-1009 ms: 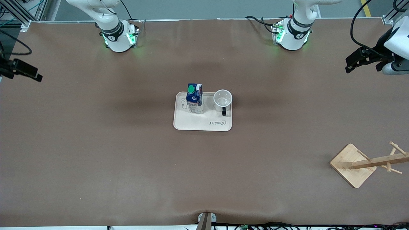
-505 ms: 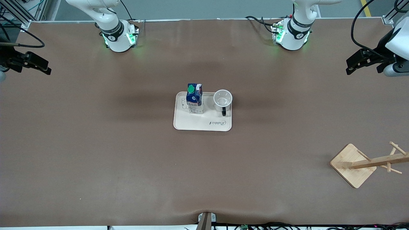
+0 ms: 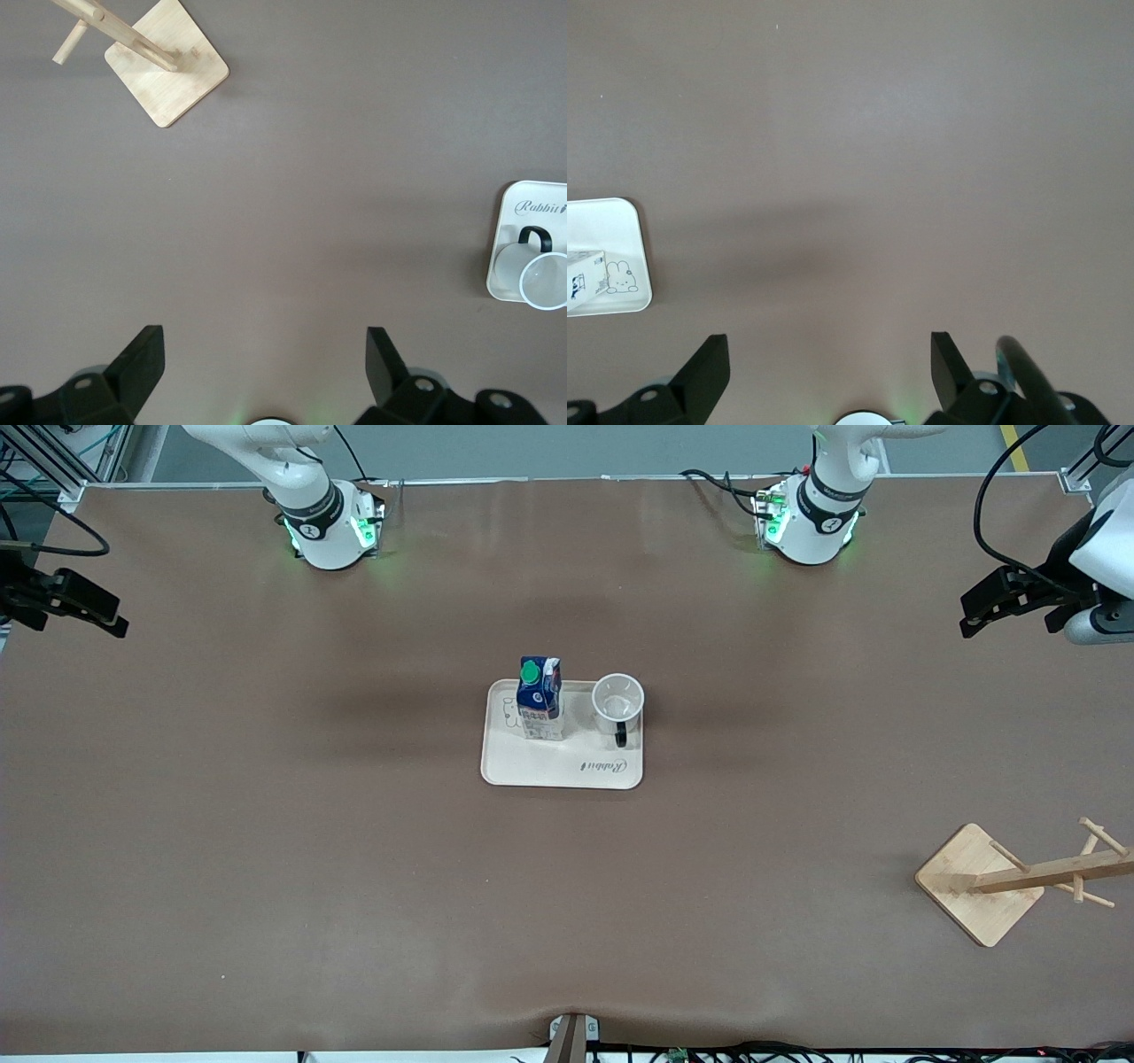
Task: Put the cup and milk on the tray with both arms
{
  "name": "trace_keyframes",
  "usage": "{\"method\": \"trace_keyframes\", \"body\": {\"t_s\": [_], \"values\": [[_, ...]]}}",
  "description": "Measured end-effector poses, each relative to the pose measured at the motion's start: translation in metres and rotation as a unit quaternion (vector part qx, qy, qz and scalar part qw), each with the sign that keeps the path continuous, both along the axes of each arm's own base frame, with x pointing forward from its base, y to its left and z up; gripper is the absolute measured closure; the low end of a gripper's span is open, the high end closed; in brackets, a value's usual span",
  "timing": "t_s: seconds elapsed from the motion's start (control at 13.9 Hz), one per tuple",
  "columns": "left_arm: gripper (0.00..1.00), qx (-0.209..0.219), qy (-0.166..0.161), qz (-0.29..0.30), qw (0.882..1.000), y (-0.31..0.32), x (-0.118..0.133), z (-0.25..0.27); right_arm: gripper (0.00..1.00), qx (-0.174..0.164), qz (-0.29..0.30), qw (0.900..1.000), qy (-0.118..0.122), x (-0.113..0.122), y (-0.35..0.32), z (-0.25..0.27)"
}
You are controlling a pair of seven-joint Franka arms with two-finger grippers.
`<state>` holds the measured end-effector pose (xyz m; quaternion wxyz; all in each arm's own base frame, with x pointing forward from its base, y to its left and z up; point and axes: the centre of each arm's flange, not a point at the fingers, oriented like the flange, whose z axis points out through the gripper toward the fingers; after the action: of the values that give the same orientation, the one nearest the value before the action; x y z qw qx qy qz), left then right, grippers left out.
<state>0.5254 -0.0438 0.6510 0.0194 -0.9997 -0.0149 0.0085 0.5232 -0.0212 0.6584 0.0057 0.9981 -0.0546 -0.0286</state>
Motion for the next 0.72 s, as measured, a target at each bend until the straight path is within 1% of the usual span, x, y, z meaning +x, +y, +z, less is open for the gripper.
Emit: {"method": "trace_keyframes", "body": {"t_s": [0.72], "values": [[0.0, 0.0, -0.002, -0.001, 1.0, -0.0011, -0.0001, 0.0018, 0.0, 0.002, -0.002, 1.0, 0.004, -0.001, -0.0013, -0.0008]]}}
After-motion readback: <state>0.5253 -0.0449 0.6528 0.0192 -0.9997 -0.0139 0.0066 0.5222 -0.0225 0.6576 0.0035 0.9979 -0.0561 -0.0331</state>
